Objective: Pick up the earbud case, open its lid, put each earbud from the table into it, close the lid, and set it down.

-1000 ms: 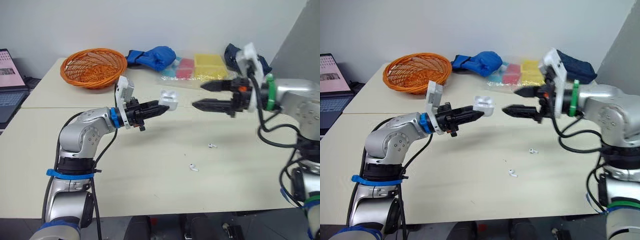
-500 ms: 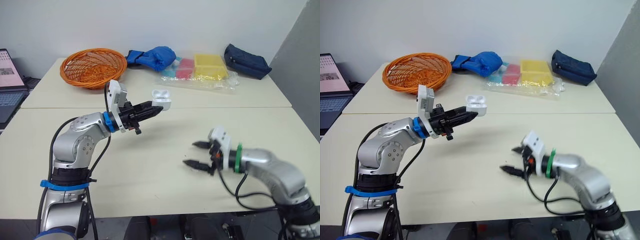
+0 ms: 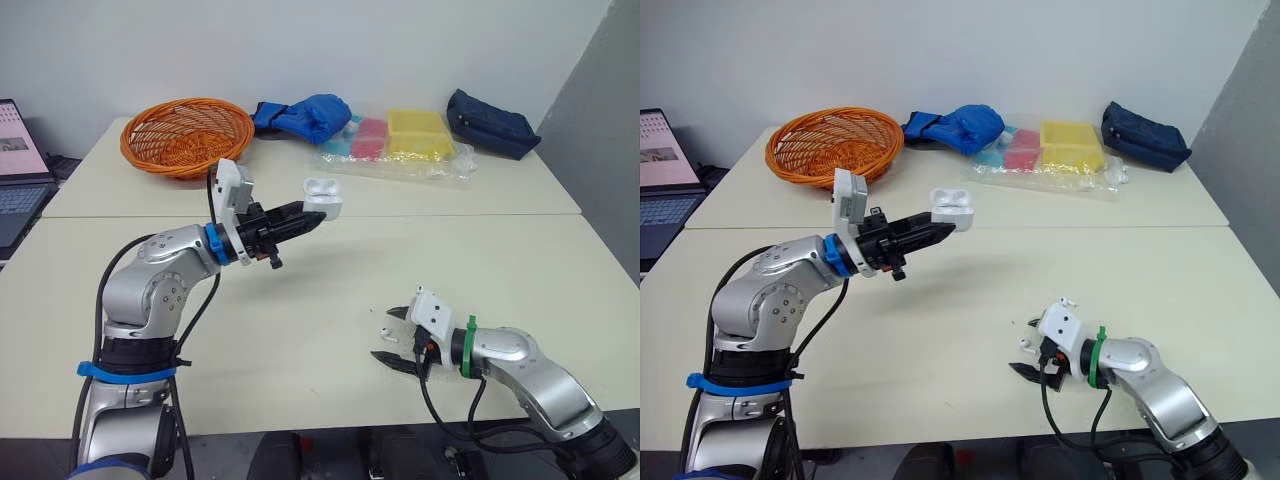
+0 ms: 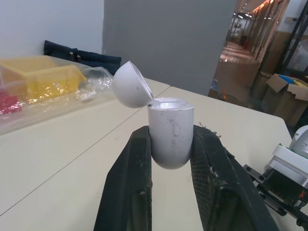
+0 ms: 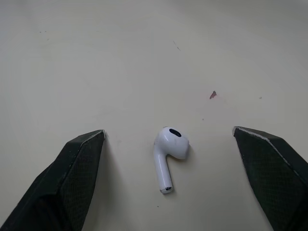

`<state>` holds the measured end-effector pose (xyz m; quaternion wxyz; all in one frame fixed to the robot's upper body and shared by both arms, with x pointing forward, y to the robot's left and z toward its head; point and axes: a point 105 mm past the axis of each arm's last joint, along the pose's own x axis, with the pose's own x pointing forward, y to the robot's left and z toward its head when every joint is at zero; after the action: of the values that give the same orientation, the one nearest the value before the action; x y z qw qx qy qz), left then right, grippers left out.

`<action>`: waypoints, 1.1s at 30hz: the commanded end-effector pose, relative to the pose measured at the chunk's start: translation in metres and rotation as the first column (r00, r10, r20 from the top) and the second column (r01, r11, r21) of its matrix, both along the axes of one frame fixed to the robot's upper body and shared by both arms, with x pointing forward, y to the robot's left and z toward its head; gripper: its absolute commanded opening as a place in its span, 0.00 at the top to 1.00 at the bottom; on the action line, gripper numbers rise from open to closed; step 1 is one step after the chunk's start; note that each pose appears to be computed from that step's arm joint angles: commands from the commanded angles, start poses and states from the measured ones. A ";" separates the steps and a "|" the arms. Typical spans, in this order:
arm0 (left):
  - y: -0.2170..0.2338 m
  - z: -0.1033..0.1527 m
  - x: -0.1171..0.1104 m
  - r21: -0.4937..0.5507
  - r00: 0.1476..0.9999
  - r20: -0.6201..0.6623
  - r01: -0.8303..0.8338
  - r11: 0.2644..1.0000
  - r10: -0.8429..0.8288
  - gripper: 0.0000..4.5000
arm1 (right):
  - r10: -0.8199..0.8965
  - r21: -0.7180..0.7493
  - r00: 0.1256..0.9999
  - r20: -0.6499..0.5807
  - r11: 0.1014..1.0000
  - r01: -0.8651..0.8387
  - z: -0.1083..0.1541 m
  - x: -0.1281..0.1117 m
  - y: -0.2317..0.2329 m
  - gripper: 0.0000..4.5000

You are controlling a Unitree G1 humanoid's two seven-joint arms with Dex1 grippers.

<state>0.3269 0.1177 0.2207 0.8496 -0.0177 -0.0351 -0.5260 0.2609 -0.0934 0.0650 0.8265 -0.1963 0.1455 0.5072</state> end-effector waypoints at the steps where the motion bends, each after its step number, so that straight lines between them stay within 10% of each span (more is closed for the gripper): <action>1: -0.005 0.012 -0.007 0.003 0.998 0.055 0.026 1.000 -0.026 0.84 | 0.003 -0.062 1.000 0.017 0.998 -0.002 -0.009 0.001 -0.005 0.20; 10: -0.003 0.011 -0.006 0.002 0.998 0.056 0.018 1.000 -0.019 0.84 | -0.011 -0.108 1.000 0.006 0.994 0.012 -0.014 0.001 -0.016 0.91; 23: -0.007 0.009 -0.007 -0.009 0.998 0.055 0.031 0.999 -0.030 0.84 | 0.075 -0.012 0.997 0.028 0.997 -0.075 0.041 0.001 -0.024 0.91; 33: -0.007 0.001 -0.009 -0.031 0.998 0.053 0.032 0.999 -0.030 0.84 | 0.091 -0.513 0.989 -0.120 0.847 -0.140 0.084 0.000 -0.166 0.91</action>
<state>0.3232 0.1134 0.2083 0.8465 -0.0283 -0.0321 -0.5307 0.2611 -0.2480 0.1514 0.7229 -0.3768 0.2852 0.5041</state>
